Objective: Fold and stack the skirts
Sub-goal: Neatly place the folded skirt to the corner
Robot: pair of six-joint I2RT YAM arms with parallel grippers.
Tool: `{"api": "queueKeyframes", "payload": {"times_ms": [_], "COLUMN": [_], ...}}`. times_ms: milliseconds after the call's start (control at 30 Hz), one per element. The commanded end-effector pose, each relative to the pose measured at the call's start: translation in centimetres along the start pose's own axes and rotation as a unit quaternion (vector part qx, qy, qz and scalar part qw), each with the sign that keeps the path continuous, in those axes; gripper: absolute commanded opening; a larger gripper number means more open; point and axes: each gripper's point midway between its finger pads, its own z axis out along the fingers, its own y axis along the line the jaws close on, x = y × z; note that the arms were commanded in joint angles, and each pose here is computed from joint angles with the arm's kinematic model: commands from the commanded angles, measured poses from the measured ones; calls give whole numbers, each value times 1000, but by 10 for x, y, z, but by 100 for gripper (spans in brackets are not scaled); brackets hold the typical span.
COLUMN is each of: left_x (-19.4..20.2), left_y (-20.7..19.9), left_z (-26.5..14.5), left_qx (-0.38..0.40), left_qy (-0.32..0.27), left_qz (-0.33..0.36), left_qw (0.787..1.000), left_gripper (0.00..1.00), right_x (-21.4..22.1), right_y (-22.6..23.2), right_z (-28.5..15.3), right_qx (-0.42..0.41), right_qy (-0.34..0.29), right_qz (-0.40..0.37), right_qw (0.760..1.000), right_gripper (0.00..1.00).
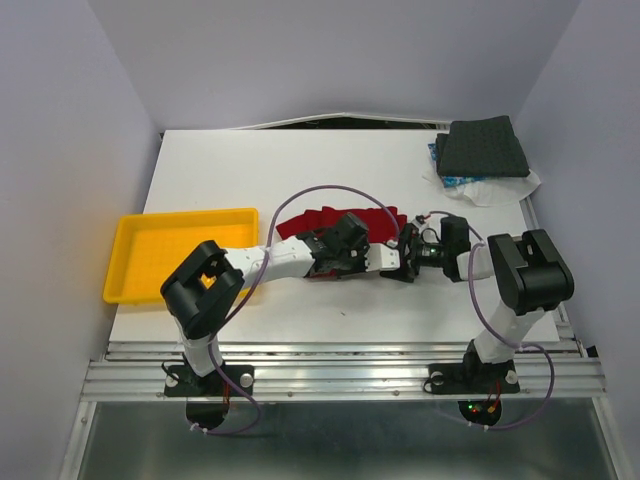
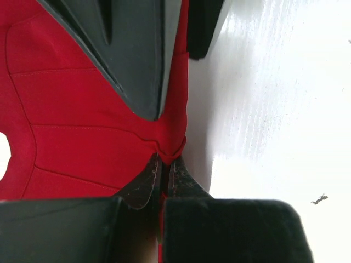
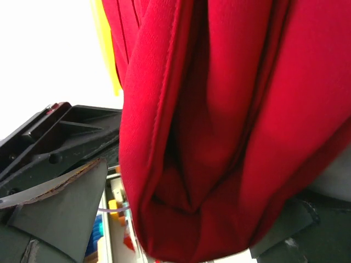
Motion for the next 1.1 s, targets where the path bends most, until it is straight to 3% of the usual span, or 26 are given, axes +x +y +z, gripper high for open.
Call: {"api": "queueKeyframes", "payload": {"times_ms": [0,167,433,533,567,667,733,833,867,900,933,967,1067], "left_x": [-36,-35,-38,-41,-40,-40,-40,-41,-42,-42,-47,-48,-63], "left_y": [13,7,7,6,5,4,3,3,6,8,15,16,30], "left_z": [-14,-8,1,1,1,2,1,1,-1,-2,-9,-15,-46], "left_qx": [1,22,36,40,43,45,47,45,40,35,22,24,0], "left_qy": [-56,-56,-61,-67,-65,-68,-68,-70,-70,-68,-71,-72,-99], "left_qz": [21,39,54,59,60,64,63,60,53,53,33,22,-17], "left_qw": [998,997,996,995,995,995,995,995,995,996,997,997,995], "left_gripper": [0,0,0,0,0,0,0,0,0,0,2,21,42], "right_x": [-14,-22,-22,-24,-24,-28,-32,-44,-52,-56,-69,-75,-99], "right_y": [-15,-4,-18,-29,-32,-37,-38,-39,-34,-30,-26,-25,-21], "right_z": [12,25,45,49,50,51,52,55,54,54,52,50,33], "right_qx": [7,-25,-8,4,8,17,22,41,43,46,69,87,154], "right_qy": [-40,-63,-88,-91,-93,-102,-105,-110,-117,-116,-112,-108,-106], "right_qz": [-2,-22,-19,-13,-12,-21,-30,-56,-86,-113,-171,-195,-288], "right_qw": [999,997,996,996,996,994,994,991,988,986,976,971,939], "right_gripper": [100,100,99,86,76,64,50,36,23,18,13,7,3]}}
